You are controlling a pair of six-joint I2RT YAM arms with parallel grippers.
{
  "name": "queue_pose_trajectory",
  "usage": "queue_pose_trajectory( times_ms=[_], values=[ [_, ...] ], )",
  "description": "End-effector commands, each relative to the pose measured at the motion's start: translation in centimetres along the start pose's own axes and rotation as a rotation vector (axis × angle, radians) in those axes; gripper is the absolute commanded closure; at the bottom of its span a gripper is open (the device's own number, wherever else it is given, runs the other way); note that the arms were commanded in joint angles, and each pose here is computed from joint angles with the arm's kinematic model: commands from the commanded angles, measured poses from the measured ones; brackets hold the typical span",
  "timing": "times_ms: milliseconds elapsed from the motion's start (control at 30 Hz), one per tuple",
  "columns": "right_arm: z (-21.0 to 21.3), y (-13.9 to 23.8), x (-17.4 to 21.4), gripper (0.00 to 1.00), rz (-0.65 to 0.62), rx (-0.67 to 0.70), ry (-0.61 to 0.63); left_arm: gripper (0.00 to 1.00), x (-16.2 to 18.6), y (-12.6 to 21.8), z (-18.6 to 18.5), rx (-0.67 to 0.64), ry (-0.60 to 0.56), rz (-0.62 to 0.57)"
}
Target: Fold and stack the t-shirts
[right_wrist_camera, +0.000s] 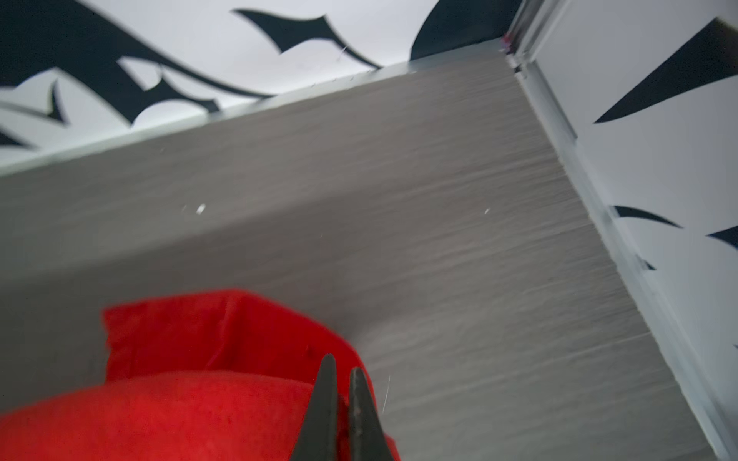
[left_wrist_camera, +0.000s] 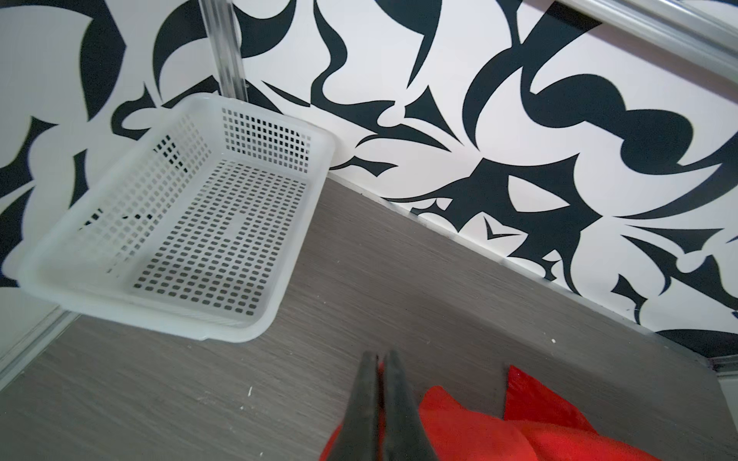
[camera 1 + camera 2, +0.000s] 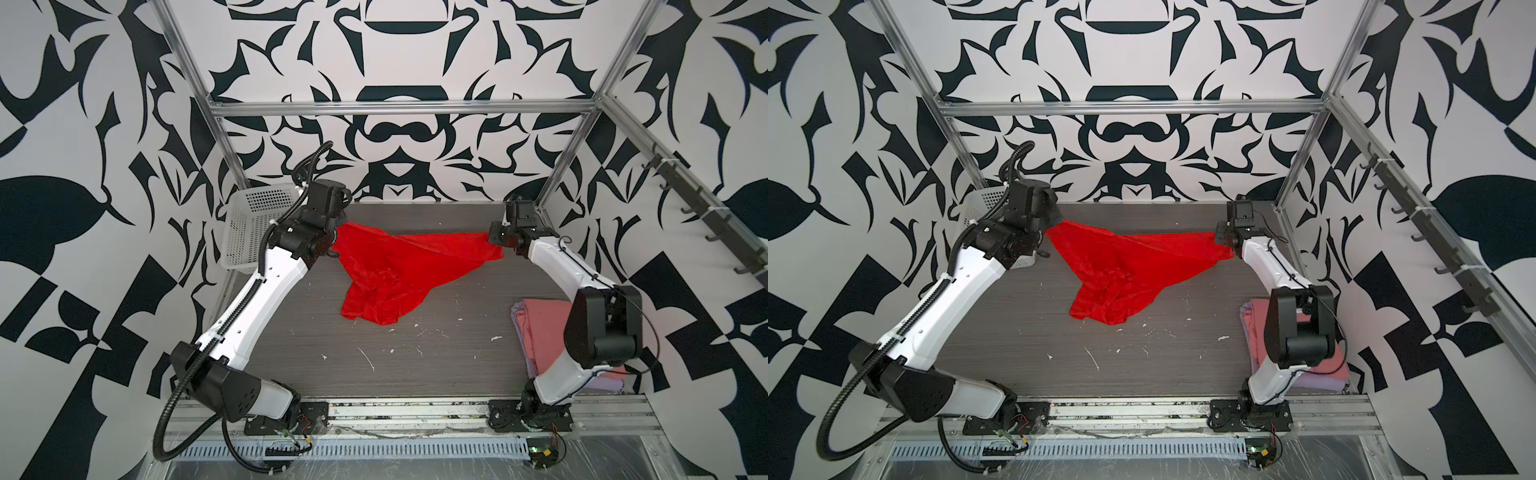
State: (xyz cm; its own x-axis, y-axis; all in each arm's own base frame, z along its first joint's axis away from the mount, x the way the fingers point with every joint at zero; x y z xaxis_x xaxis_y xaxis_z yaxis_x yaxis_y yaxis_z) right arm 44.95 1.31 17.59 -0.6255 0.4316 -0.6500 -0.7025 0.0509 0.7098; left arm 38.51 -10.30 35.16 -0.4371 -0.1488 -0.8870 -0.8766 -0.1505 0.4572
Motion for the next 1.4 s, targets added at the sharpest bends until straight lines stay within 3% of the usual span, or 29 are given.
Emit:
queue_pose_trajectory(
  times_ms=[0, 167, 233, 400, 500, 667, 900, 1133, 1367],
  values=[
    [-0.1, 0.9, 4.0, 0.91, 0.128, -0.051, -0.005, 1.00, 2.8, 0.3, 1.6, -0.028, -0.006, 0.051],
    [-1.6, -1.2, 11.4, 0.74, 0.408, -0.008, -0.137, 1.00, 10.2, -0.9, 1.4, 0.016, 0.093, 0.236],
    [-2.0, -2.4, 12.9, 0.70, 0.444, 0.012, -0.165, 1.00, 12.9, -1.5, 1.1, 0.031, 0.110, 0.305],
    [-3.8, -2.9, 12.5, 0.59, 0.402, 0.144, -0.208, 1.00, 15.9, -3.1, 0.4, 0.028, 0.069, 0.394],
    [-3.6, -1.4, 10.3, 0.37, 0.308, 0.130, -0.204, 1.00, 16.1, -3.8, -0.4, 0.043, 0.040, 0.415],
    [-3.8, 2.0, 8.7, 0.36, 0.232, 0.119, -0.223, 1.00, 16.3, -4.4, -1.3, 0.072, 0.025, 0.425],
    [-4.6, 2.5, 14.4, 0.44, 0.344, 0.084, -0.349, 1.00, 15.8, -4.8, -1.6, 0.085, -0.019, 0.434],
    [-6.0, 2.8, 19.0, 0.37, 0.443, 0.132, -0.305, 1.00, 15.7, -4.6, -1.6, 0.110, -0.014, 0.437],
    [-6.5, 1.6, 21.6, 0.38, 0.463, 0.187, -0.315, 1.00, 16.2, -4.2, -1.4, 0.120, 0.015, 0.437]
  ],
)
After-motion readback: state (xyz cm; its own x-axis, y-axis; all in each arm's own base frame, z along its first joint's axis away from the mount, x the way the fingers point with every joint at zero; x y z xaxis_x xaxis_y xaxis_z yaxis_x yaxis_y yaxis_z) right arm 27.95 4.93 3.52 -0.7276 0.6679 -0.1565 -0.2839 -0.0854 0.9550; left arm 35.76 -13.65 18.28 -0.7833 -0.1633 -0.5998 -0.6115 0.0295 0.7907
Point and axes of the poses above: each gripper's point midway between its finger pads, its own y axis back along the fingers, its own z axis along the line the jaws close on, x = y × z, the point moved 1 cm from there along y, back along the fingers, and after that the axes turned 13 degrees about -y, right-handed, at the moved point
